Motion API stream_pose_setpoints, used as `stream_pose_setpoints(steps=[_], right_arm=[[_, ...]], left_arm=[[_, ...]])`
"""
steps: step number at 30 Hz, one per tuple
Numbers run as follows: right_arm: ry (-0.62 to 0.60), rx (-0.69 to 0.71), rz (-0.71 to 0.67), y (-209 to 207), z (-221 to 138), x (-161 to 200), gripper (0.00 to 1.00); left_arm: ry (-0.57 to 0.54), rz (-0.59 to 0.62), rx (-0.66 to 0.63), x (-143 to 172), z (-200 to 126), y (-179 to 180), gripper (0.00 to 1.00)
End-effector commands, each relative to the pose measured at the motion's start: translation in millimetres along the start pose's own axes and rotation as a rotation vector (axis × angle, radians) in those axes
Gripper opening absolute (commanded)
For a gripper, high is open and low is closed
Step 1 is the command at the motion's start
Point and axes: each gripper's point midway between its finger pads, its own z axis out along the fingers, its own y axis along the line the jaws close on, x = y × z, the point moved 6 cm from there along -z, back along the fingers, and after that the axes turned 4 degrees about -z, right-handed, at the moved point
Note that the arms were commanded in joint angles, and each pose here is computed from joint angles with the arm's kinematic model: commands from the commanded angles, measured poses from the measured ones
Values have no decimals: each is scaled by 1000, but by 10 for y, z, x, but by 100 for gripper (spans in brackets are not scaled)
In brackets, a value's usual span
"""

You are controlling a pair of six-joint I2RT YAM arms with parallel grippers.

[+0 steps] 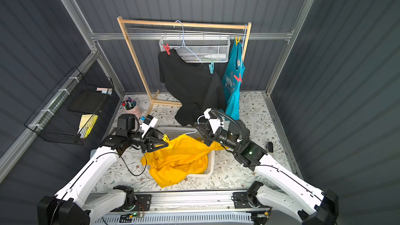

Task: Remove the clothespins securing t-shirts to the hanger
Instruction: Remove the clothespin from the hanger.

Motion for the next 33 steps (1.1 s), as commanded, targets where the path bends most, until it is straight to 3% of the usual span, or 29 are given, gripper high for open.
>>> stream_pose_setpoints(steps=[1,12,17,23,33], right_arm=[[-16,-9,-21,15,13,-27,0],[32,3,-18,-28,90,66,0],[56,-18,-26,-20,143,81,0],[67,-61,-23,25,175,55,0],[89,-99,-50,152,281,-94,0]], left_arm=[[-9,32,22,-97,-17,-67,36],[-9,47,14,-104,-21,-95,27],[-9,70,-23,-127,-27,-107,16],[-25,109,-133,-199,-53,-105,1],[-160,293,-378,-550,-200,-424,0]])
